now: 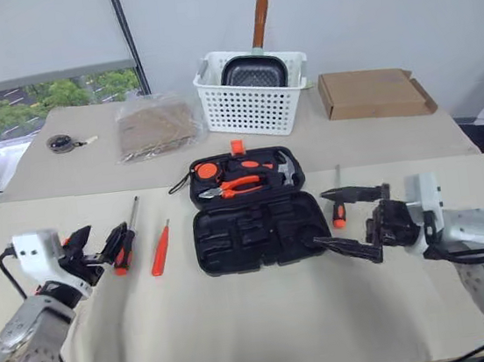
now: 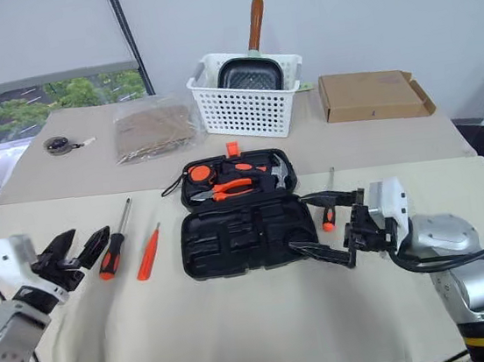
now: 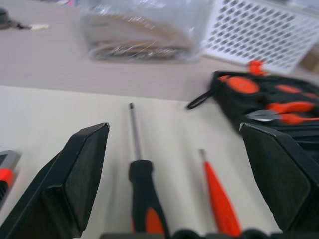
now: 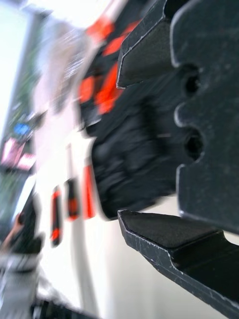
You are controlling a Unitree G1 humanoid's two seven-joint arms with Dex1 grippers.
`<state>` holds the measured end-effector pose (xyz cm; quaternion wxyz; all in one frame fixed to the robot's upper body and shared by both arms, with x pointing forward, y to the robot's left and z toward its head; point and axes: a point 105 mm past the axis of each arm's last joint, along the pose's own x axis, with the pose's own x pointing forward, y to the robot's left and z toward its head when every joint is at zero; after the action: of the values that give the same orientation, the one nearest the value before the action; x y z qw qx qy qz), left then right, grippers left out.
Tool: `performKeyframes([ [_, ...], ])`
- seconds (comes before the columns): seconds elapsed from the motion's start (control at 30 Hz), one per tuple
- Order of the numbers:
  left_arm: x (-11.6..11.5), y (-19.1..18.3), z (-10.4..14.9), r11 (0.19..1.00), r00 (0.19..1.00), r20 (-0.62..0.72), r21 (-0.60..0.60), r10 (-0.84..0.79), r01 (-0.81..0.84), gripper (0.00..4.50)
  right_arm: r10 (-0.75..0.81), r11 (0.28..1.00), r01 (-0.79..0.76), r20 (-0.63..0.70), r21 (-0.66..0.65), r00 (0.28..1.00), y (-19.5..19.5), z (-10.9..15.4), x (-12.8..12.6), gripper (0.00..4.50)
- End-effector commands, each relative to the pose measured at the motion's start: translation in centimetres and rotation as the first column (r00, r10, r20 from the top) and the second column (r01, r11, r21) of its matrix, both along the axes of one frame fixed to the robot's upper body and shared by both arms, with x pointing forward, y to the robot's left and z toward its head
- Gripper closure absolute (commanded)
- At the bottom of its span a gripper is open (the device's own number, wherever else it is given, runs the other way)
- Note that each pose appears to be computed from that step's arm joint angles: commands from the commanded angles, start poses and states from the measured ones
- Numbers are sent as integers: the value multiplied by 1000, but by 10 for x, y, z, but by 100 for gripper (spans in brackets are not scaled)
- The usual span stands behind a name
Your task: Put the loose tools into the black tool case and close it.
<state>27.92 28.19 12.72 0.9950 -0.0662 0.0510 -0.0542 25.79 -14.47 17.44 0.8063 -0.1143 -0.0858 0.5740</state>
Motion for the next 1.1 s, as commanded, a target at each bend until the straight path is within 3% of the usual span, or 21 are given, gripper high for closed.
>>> performKeyframes([
  [0.03,4,3,-14,994,991,-108,85,82,-73,0,56,998,-56,26,-2,998,7,4,4,3],
  [0.13,0,-6,-38,988,972,-228,151,57,-22,0,90,996,-89,32,-6,995,10,4,6,3],
  [0.23,-1,-10,-45,986,966,-254,167,45,-2,0,106,994,-106,31,-7,994,11,3,6,3],
  [0.33,-1,-10,-47,985,965,-257,170,47,-3,73,119,993,-119,32,-19,992,11,2,5,0],
  [0.57,-2,-1,-47,986,965,-248,159,88,-49,345,129,992,-128,31,-21,991,7,1,1,0],
  [0.67,1,4,-38,984,977,-190,164,95,-64,353,124,992,-124,31,-17,992,6,0,-1,0],
  [0.8,14,-14,6,998,999,11,34,-44,43,353,87,996,-87,28,-7,996,0,-2,-2,0],
  [0.93,26,-43,30,946,959,76,201,-274,254,353,26,1000,-26,24,2,999,-9,-4,-1,0],
  [1.0,30,-61,31,875,910,44,294,-413,383,353,-6,1000,6,22,-1,1000,-14,-5,0,0],
  [1.1,34,-94,29,701,782,-29,424,-622,574,353,-69,998,69,20,-10,997,-25,-8,1,0],
])
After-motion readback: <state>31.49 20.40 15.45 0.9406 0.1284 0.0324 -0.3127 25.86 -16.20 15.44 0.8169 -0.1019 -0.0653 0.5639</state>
